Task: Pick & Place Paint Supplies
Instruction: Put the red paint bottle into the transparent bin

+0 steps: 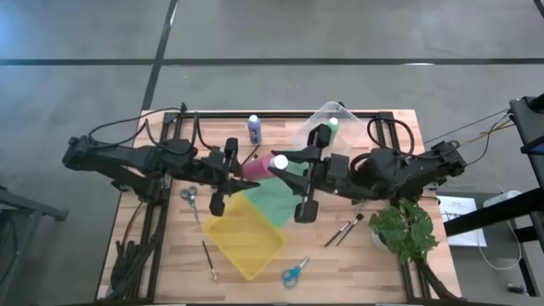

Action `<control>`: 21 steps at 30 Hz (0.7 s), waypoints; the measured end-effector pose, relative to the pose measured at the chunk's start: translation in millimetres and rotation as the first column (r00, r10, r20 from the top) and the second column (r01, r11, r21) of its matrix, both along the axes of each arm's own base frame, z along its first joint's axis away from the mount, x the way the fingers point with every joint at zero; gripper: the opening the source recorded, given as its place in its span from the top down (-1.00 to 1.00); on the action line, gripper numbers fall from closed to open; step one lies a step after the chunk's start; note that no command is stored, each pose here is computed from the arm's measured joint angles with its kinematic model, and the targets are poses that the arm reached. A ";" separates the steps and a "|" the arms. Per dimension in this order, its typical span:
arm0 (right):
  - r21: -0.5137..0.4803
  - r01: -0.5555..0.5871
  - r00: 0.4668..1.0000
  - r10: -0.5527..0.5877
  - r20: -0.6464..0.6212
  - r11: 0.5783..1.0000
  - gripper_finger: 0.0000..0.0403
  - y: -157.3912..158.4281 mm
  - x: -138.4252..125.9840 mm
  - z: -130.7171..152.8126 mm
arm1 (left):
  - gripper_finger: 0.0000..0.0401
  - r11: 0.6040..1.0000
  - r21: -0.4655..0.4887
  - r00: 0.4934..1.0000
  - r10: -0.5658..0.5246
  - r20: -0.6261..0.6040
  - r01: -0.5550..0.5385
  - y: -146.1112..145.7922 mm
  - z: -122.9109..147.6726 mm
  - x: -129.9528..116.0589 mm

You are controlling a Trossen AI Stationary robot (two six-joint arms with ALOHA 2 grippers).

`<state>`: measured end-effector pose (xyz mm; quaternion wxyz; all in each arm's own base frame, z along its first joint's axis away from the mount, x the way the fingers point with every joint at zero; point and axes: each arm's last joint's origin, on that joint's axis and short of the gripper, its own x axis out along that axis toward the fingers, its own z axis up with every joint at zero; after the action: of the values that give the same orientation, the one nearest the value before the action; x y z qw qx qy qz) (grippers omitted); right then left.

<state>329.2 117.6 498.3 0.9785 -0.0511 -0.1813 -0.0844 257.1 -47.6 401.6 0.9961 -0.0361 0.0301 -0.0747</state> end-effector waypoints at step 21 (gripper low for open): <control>0.051 -0.032 0.999 0.030 0.038 0.998 0.45 2.4 3.9 -1.6 | 0.95 0.999 0.046 0.999 0.008 0.041 -0.010 4.0 8.1 -12.9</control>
<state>333.1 119.9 496.7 0.9771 -0.0216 -0.1981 -0.0748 244.2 -43.7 409.8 0.9974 -0.0118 0.0111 -0.0703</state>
